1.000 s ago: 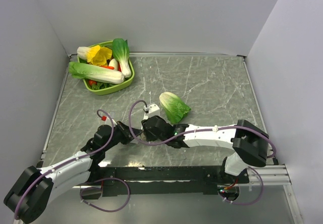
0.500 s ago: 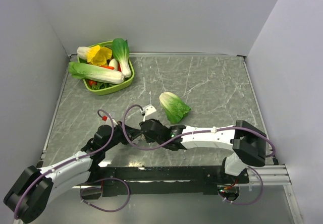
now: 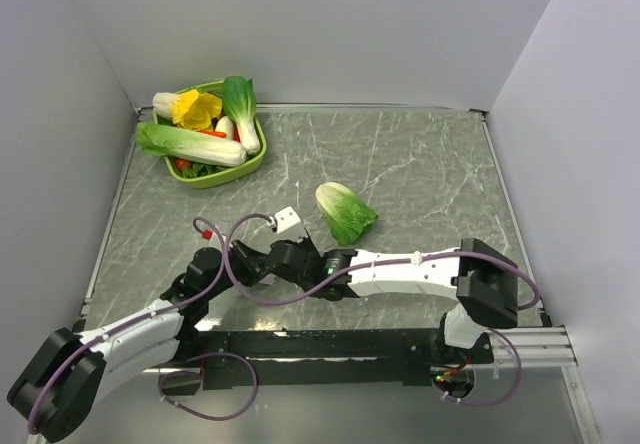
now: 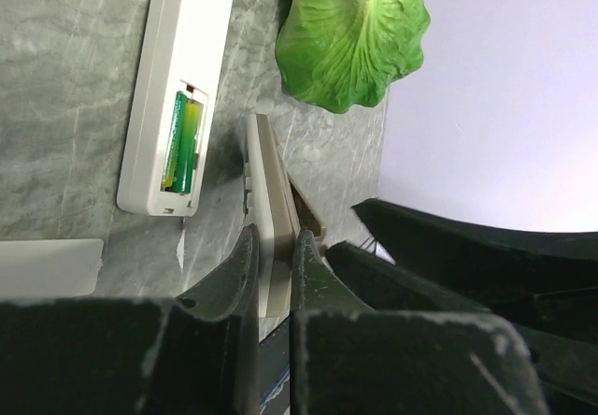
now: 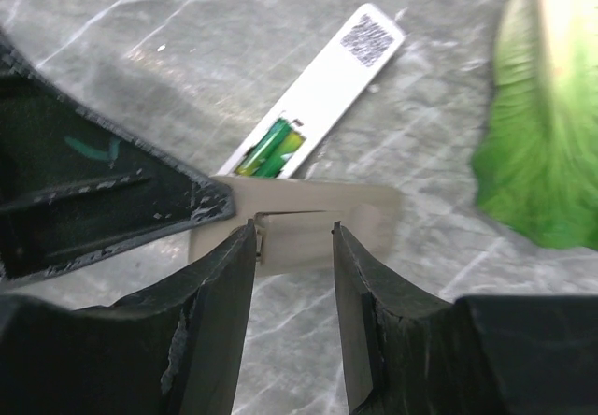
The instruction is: Unload the batteries from the remote control
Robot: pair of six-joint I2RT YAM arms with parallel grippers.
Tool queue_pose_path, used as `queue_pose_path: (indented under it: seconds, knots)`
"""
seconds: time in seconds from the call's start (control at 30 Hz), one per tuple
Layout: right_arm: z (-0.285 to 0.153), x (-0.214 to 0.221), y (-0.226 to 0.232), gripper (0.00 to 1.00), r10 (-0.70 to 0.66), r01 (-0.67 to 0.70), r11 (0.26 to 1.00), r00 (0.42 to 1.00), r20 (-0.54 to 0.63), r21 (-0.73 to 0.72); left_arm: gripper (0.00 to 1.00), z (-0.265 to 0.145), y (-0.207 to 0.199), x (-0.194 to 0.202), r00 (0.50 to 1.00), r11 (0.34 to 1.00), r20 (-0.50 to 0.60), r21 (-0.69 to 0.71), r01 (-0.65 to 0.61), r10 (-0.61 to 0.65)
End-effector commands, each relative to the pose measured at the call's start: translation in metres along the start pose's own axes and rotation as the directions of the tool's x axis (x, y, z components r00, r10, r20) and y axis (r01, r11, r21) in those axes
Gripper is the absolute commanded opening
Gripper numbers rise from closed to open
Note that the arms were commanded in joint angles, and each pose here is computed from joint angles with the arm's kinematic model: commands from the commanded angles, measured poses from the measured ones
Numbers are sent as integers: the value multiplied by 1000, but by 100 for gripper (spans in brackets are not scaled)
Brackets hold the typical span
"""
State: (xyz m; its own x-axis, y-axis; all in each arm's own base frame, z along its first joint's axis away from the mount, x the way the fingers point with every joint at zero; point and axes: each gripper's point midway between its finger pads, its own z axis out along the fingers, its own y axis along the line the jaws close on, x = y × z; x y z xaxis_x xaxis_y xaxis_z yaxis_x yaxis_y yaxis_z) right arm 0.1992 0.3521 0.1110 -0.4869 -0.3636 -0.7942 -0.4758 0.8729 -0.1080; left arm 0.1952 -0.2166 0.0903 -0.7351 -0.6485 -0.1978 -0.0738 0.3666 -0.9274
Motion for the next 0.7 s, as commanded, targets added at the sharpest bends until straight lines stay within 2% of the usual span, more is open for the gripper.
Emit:
queue_pose_path:
  seconds: [0.0, 0.27, 0.33, 0.4, 0.47, 0.5, 0.67]
  knots:
    - [-3, -7, -28, 45, -74, 72, 985, 997, 6, 157, 1, 1, 4, 4, 1000, 1000, -20, -20, -7, 7]
    - [-24, 11, -64, 46, -16, 24, 965, 999, -33, 263, 1, 0, 5, 5, 1000, 1000, -16, -29, -6, 6]
    - [-31, 17, -71, 47, 5, 3, 968, 1000, -31, 253, 1, 0, 6, 6, 1000, 999, -17, -33, -5, 5]
    - [-32, 10, -54, 48, 55, -55, 989, 998, 6, 137, 1, 0, 6, 6, 1000, 1000, -14, -30, -5, 5]
    - [-30, 10, -44, 51, 46, -47, 998, 999, 14, 44, 1, 1, 5, 7, 1000, 1000, -20, -24, -3, 3]
    - [-32, 1, -29, 52, 85, -83, 995, 996, 31, -58, 1, 2, 5, 8, 1000, 1000, -23, -24, -1, 0]
    - [-37, -21, -3, 59, 135, -114, 962, 988, 70, -246, 1, 3, 4, 12, 999, 1000, -37, -25, -6, 5]
